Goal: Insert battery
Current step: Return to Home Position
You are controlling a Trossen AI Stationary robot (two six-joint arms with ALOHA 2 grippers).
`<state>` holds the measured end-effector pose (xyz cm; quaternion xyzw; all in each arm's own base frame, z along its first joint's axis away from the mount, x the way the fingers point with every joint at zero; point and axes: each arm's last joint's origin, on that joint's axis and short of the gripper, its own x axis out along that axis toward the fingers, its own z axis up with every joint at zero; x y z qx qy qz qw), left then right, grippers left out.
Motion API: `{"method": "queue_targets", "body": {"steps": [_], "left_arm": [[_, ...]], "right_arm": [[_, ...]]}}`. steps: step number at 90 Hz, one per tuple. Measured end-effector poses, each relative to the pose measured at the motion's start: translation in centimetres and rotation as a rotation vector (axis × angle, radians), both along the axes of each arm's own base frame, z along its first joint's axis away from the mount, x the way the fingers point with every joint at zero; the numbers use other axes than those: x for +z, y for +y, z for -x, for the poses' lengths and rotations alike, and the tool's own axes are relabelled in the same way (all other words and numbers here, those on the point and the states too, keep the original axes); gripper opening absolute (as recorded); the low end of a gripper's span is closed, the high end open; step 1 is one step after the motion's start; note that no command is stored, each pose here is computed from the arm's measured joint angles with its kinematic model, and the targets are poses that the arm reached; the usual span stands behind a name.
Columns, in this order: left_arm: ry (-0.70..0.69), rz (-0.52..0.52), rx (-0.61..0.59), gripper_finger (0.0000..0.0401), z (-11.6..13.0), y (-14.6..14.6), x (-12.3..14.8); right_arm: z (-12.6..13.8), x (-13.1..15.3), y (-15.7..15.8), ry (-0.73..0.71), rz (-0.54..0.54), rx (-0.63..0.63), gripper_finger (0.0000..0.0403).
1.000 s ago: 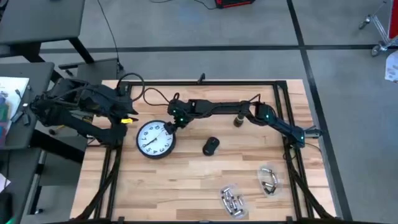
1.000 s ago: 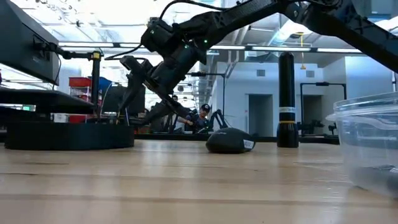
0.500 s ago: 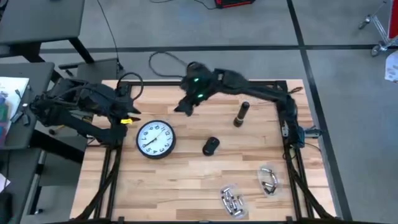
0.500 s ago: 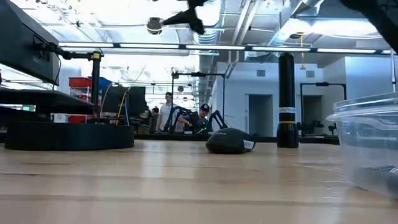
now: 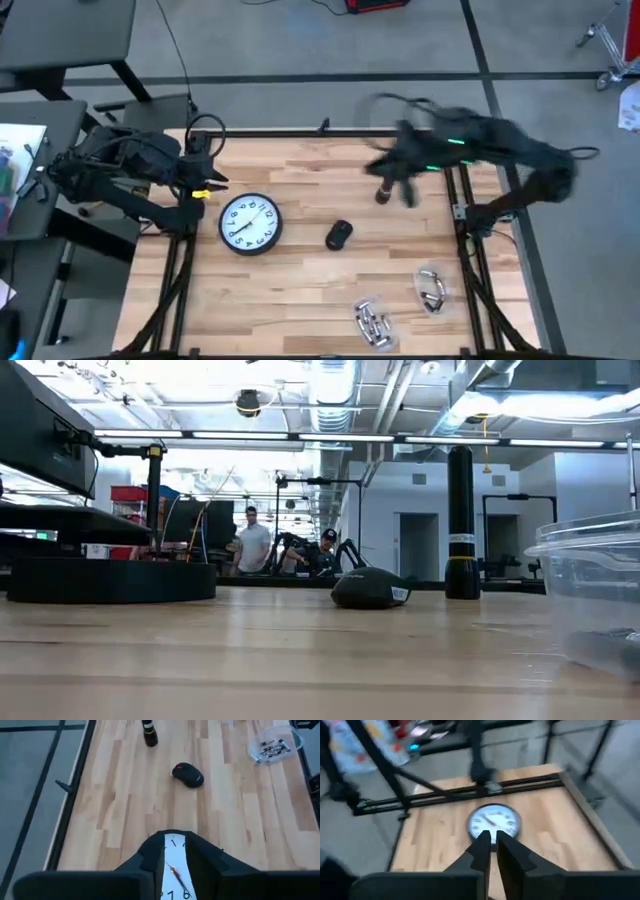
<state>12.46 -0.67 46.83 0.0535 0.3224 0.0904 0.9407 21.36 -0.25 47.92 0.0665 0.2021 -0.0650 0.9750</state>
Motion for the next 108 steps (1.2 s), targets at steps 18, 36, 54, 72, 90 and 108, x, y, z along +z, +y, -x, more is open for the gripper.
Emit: {"method": "queue_targets", "body": {"steps": [18, 36, 54, 72, 90, 108], "left_arm": [[-0.005, -0.009, 0.034, 0.0052, 0.0, 0.1, 0.0], [0.003, 0.041, 0.072, 0.0052, -0.7, 0.0, -0.2], [-0.003, 0.093, 0.05, 0.0052, -1.0, -0.2, -0.2], [-0.1, 0.143, -0.098, 0.0052, -1.3, -0.6, 0.7], [-0.158, 0.167, -0.15, 0.0052, -1.3, -0.7, 1.3], [-0.157, 0.181, -0.159, 0.0052, -1.3, -0.8, 1.2]], "right_arm": [[5.4, -4.4, 0.4, 0.11, -0.119, -0.114, 0.0001], [7.7, -7.0, 1.7, 0.091, -0.083, 0.042, 0.0004], [9.7, -11.4, 2.5, -0.182, 0.018, 0.208, 0.0004], [11.4, -16.6, 2.6, -0.495, 0.099, 0.356, 0.0004], [11.6, -21.4, 2.2, -0.652, 0.117, 0.365, 0.0003], [11.4, -24.7, 1.6, -0.639, 0.109, 0.309, 0.0003]]}}
